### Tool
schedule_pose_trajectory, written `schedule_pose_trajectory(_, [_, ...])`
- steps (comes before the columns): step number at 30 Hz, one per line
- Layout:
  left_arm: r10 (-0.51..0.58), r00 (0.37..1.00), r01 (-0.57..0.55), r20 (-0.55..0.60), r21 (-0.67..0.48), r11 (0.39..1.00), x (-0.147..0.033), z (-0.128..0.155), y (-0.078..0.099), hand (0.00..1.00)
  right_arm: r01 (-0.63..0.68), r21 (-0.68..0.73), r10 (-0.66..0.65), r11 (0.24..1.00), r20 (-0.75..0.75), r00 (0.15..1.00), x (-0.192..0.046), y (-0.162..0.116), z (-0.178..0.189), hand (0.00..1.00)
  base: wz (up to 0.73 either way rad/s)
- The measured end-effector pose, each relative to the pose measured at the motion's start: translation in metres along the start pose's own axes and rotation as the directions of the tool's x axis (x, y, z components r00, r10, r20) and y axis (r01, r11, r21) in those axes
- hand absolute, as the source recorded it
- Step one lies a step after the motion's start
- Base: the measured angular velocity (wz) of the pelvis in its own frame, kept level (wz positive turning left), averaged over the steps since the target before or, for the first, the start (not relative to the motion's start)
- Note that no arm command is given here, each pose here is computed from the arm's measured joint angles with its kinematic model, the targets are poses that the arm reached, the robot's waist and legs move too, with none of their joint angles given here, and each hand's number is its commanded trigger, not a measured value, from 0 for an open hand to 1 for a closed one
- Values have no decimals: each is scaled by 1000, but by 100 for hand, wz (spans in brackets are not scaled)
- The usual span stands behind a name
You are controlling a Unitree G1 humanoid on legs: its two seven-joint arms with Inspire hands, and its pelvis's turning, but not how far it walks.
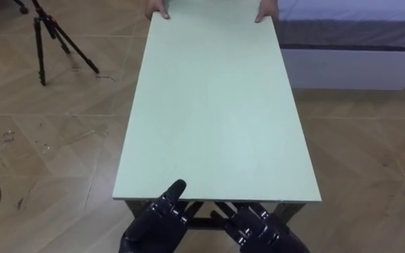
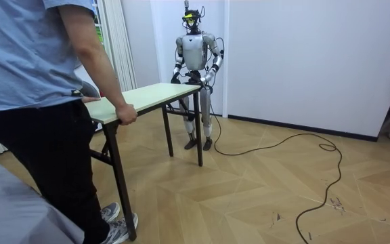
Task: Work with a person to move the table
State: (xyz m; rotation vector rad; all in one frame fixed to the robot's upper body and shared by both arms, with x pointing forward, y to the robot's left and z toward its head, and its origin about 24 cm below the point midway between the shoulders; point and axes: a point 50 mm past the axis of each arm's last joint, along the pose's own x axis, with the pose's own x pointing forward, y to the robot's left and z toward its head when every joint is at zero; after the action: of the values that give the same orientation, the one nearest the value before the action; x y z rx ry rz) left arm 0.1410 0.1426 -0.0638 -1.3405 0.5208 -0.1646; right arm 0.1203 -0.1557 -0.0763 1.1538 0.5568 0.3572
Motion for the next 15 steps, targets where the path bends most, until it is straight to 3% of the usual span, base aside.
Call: schedule_pose_trajectory(15, [81,996,-80,47,-16,997,5,7,1,0,70,124,-81,990,88,993,15,3,9,0,0])
